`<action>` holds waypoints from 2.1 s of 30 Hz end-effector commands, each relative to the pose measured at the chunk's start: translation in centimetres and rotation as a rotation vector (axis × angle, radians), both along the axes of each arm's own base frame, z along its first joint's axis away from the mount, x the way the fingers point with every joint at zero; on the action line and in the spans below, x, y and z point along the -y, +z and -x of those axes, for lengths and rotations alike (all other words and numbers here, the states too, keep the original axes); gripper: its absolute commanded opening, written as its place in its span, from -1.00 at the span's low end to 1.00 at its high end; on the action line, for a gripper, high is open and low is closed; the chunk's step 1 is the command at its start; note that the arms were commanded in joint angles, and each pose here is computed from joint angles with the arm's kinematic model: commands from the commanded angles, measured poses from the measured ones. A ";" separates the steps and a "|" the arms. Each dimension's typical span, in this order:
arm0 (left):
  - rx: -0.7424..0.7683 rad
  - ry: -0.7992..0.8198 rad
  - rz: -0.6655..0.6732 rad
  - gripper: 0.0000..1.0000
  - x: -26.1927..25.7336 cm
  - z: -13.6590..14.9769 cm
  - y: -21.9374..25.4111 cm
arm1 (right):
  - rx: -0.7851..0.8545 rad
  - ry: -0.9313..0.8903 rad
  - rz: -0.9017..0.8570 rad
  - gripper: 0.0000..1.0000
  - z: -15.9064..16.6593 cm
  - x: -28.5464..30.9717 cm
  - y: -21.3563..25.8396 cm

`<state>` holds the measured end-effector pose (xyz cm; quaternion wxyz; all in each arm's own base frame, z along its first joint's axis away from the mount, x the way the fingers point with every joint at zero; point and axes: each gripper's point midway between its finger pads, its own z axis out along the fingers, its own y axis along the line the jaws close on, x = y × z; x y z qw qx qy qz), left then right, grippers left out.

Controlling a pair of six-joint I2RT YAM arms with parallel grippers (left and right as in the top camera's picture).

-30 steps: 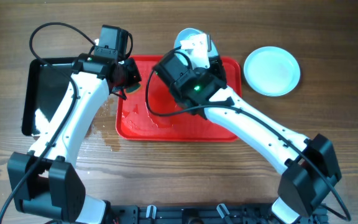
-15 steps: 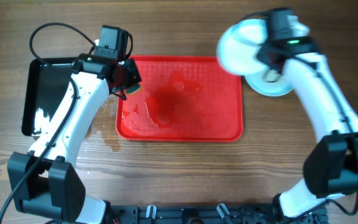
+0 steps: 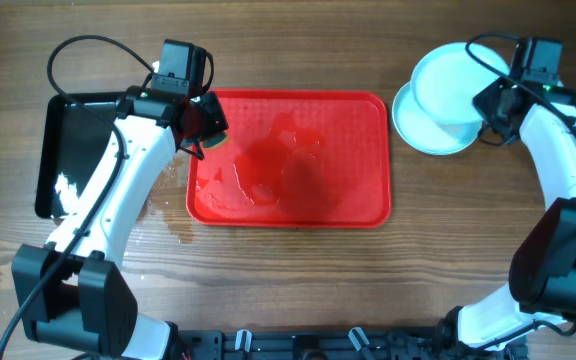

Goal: Clean dirty plates on tray and stack at the side

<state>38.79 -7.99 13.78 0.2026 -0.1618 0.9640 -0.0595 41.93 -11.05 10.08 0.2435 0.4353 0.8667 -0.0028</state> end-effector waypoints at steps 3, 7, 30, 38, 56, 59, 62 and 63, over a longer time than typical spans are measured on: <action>-0.032 -0.007 -0.001 -0.92 0.0 0.5 -1.2 | 0.004 0.016 -0.056 -0.91 -0.4 -1.1 -1.0; -0.027 -0.007 0.000 -0.92 0.0 0.4 -1.3 | 0.005 0.053 -0.131 -0.63 -0.7 -2.5 -1.5; 0.065 0.120 -0.030 -0.92 -4.4 -2.1 -0.4 | -0.047 0.776 -0.377 1.00 2.0 -24.0 -0.9; 0.009 0.344 -0.041 -0.92 -13.6 -0.8 -1.2 | -0.042 0.891 -0.254 0.99 2.8 -28.9 -1.2; -0.046 0.716 -0.025 -0.67 -25.3 4.4 -10.8 | -0.072 0.868 -0.307 1.00 4.4 -31.9 -1.2; -0.043 0.708 -0.007 -0.15 -25.0 4.2 -10.9 | -0.071 0.869 -0.306 0.99 4.4 -31.9 -1.3; -0.014 0.678 0.062 -0.27 -24.0 3.1 -10.7 | -0.071 0.878 -0.302 1.00 4.5 -31.9 -1.3; -0.008 0.671 0.077 -0.29 -23.8 2.9 -10.7 | -0.071 0.879 -0.301 1.00 4.5 -31.9 -1.3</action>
